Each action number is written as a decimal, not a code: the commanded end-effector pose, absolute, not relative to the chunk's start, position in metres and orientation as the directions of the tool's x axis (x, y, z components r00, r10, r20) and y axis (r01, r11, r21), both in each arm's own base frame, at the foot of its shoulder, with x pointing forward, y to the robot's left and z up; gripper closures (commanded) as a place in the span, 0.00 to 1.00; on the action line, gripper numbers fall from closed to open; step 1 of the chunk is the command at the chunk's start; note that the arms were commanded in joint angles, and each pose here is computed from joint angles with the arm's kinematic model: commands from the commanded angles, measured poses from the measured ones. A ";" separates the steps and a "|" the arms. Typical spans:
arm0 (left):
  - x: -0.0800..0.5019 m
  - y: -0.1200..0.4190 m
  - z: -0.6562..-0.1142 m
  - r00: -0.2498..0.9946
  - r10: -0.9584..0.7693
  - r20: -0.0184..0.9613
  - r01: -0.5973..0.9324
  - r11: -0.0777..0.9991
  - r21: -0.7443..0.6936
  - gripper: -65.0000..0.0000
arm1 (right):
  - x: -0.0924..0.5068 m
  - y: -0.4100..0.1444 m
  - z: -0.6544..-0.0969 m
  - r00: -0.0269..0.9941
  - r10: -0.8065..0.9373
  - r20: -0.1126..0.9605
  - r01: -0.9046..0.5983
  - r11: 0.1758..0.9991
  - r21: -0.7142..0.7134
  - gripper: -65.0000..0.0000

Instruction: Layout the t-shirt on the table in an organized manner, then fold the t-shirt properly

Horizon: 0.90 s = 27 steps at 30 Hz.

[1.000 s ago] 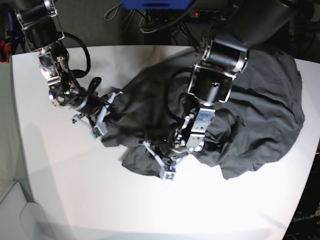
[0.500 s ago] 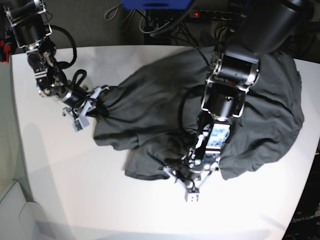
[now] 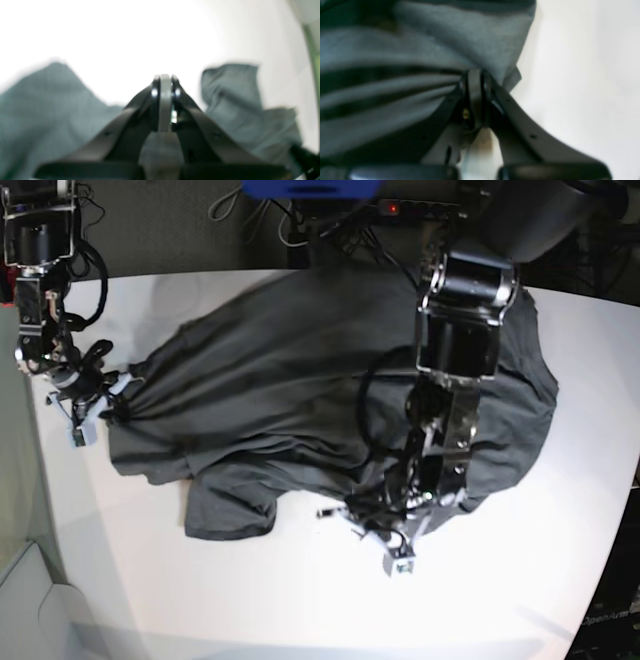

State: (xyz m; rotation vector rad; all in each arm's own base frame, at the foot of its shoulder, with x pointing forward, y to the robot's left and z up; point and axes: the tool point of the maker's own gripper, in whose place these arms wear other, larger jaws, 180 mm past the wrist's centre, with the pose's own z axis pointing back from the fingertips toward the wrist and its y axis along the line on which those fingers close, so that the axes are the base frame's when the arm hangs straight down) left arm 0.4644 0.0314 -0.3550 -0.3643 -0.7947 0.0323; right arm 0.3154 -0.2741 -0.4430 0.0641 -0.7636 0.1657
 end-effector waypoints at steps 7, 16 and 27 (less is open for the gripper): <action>0.450 0.065 -0.380 0.663 0.179 0.727 0.065 0.954 -0.293 1.00 | 0.298 -0.269 -0.425 0.736 0.263 0.624 -0.237 0.963 -0.127 1.00; 0.415 0.116 -0.424 0.722 0.147 0.676 0.003 0.977 -0.215 1.00 | 0.329 -0.242 -0.378 0.645 0.270 0.715 -0.251 0.959 -0.135 1.00; 0.401 0.139 -0.435 0.740 0.131 0.659 -0.015 0.984 -0.178 1.00 | 0.315 -0.193 -0.377 0.685 0.362 0.632 -0.389 0.915 -0.104 1.00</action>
